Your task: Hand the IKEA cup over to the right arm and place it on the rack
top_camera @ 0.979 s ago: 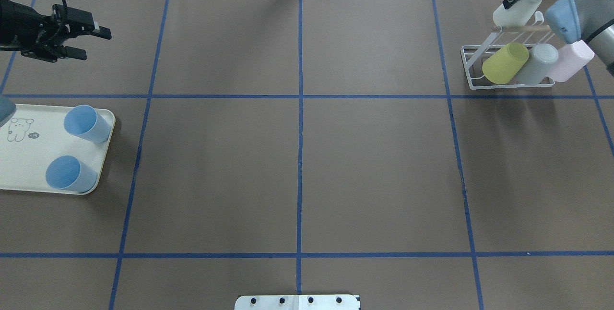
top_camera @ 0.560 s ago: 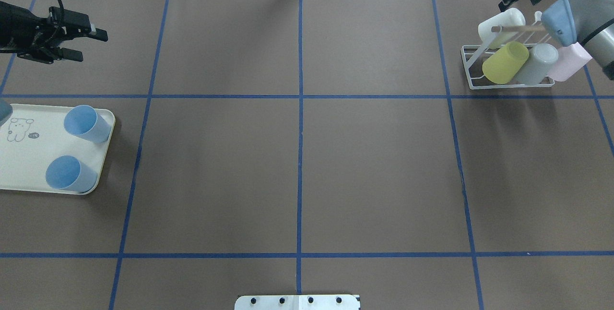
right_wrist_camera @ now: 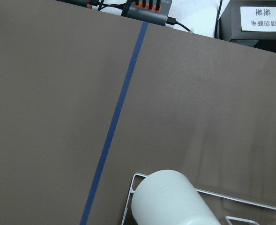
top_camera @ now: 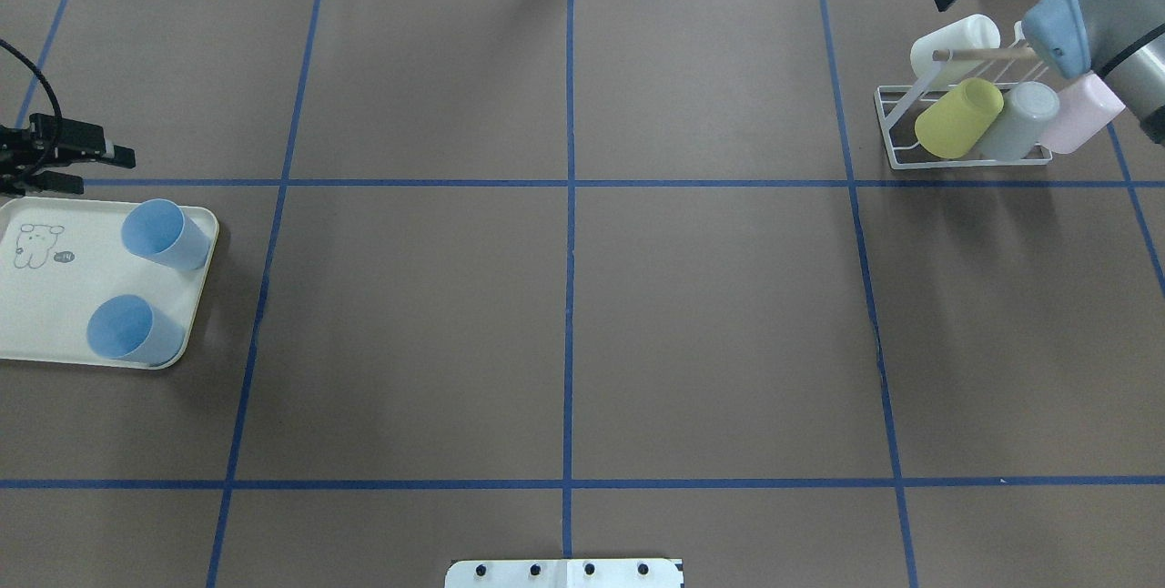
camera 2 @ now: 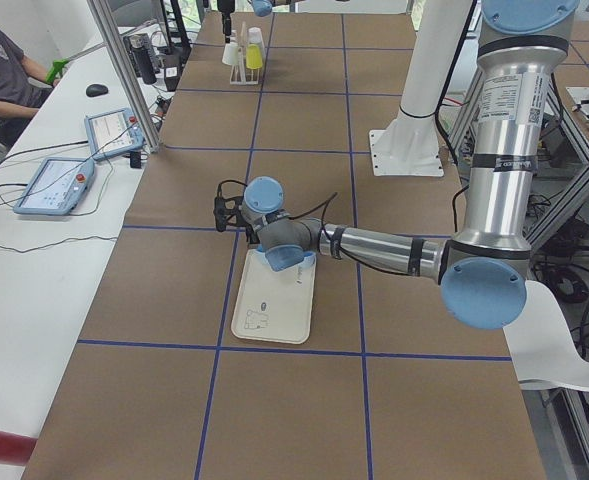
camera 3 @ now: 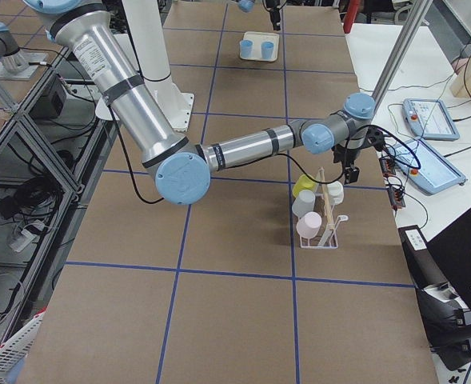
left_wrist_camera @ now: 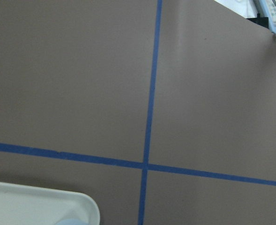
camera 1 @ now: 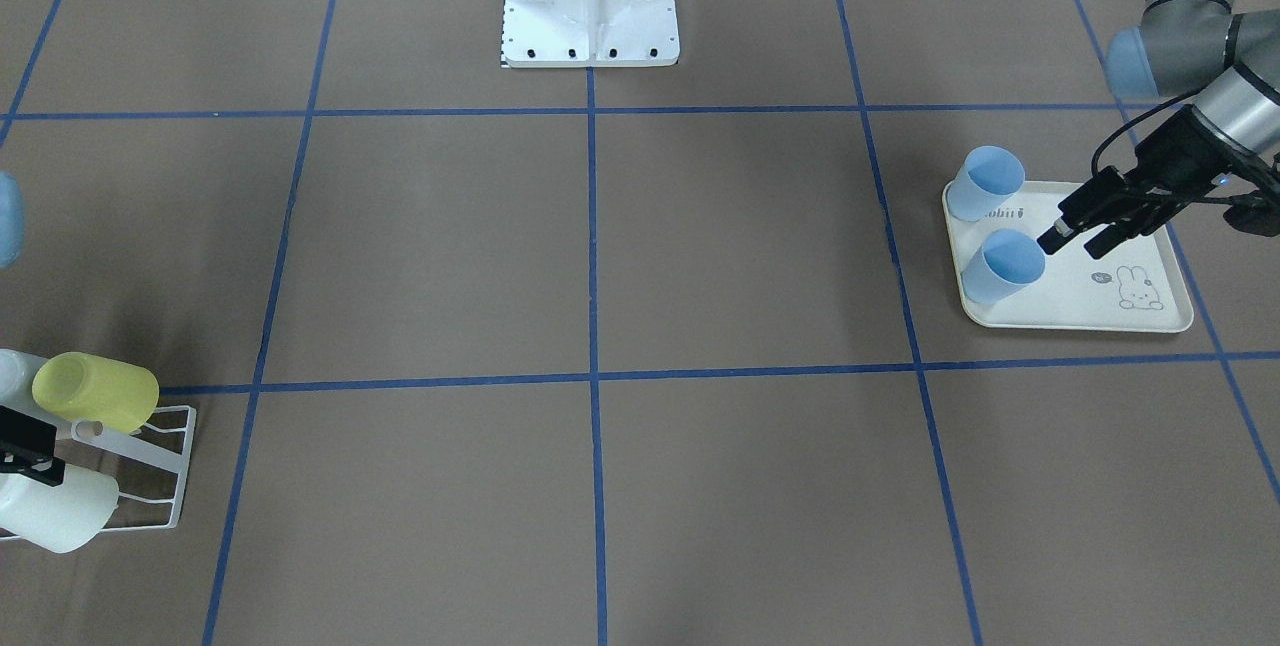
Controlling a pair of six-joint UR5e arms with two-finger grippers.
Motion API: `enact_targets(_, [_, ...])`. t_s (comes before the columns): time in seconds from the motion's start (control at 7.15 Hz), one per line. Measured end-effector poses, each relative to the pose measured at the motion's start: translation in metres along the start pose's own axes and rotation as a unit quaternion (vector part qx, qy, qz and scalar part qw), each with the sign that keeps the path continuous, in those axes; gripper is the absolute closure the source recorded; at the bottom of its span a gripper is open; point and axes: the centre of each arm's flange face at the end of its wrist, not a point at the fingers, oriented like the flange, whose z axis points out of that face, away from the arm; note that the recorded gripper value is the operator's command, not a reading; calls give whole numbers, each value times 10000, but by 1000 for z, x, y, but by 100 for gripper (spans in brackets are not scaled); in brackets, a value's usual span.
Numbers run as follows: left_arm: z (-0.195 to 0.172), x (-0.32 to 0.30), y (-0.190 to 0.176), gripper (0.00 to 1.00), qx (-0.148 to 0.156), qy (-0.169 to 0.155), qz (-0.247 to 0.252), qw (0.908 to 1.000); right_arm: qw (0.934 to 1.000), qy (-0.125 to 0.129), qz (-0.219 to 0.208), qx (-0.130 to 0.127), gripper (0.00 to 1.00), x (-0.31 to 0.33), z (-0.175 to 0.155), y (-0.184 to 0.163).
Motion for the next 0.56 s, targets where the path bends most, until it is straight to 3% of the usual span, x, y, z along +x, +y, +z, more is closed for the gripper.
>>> enact_targets(0.28, [13,-36,39,0,-267,-352,-156,9989,10000,-73,-28,20,2,-4,-4,0])
enact_targets(0.56, [7,-25,70,0,-445,-652,-268,9965,9999,-92,-46,37,1,-5,-6,3])
